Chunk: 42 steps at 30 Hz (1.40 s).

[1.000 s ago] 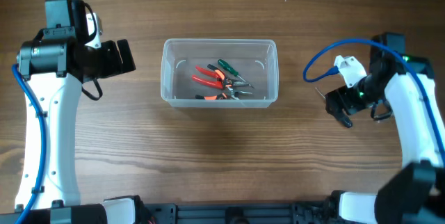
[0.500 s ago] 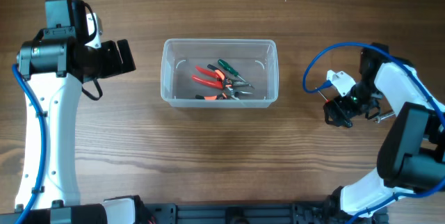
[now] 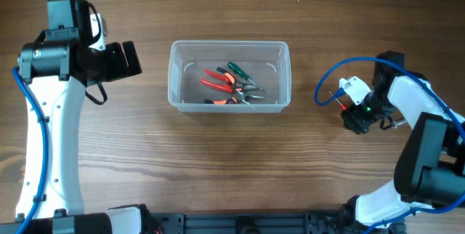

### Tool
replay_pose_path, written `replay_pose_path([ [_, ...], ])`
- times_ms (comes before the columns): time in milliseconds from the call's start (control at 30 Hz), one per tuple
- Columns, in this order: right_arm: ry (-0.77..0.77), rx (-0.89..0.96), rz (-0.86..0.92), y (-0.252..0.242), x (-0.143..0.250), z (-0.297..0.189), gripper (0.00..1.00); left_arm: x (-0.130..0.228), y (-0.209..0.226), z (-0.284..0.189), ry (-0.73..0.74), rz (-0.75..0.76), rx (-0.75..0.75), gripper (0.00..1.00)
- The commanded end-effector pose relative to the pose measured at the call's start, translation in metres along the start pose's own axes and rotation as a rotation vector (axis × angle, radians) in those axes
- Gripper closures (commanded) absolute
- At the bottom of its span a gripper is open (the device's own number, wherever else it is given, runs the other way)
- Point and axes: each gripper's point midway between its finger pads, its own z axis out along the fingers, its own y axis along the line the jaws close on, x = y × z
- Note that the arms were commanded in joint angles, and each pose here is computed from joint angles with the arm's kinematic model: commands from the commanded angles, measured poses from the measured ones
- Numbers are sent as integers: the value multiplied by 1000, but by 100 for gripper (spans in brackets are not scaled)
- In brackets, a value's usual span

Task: Pack container
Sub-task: 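Grasp the red-handled screwdriver with the right gripper, then drop the red-handled screwdriver into the container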

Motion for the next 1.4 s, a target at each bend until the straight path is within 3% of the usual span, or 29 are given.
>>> replay_pose_path([
  [0,82,-122,-4,30,22,28,40,-3,-1,-2,-7,-6,12,0],
  [100,80,-120,-4,29,22,28,61,-3,-1,-2,-7,-6,11,0],
  [367,65,-108,1,26,18,29,96,-3,-1,-2,-7,-6,12,0],
  [633,-87,31,452,-24,-27,4,96,-3,-1,-2,-7,-6,12,0],
  [800,-210,39,493,-53,-78,-78,96,-3,-1,-2,-7,-6,12,0],
  [967,-344,102,299,-32,-144,-178,96,-3,-1,-2,-7,-6,12,0],
  [1067,-403,111,-4,24,-185,-217,96,-3,-1,-2,-7,-6,12,0],
  [1300,-435,101,-878,150,-222,-219,96,-3,-1,-2,-6,-6,11,0],
  [1367,-445,62,-1005,169,-226,-209,96,-3,-1,-2,-6,-6,12,0],
])
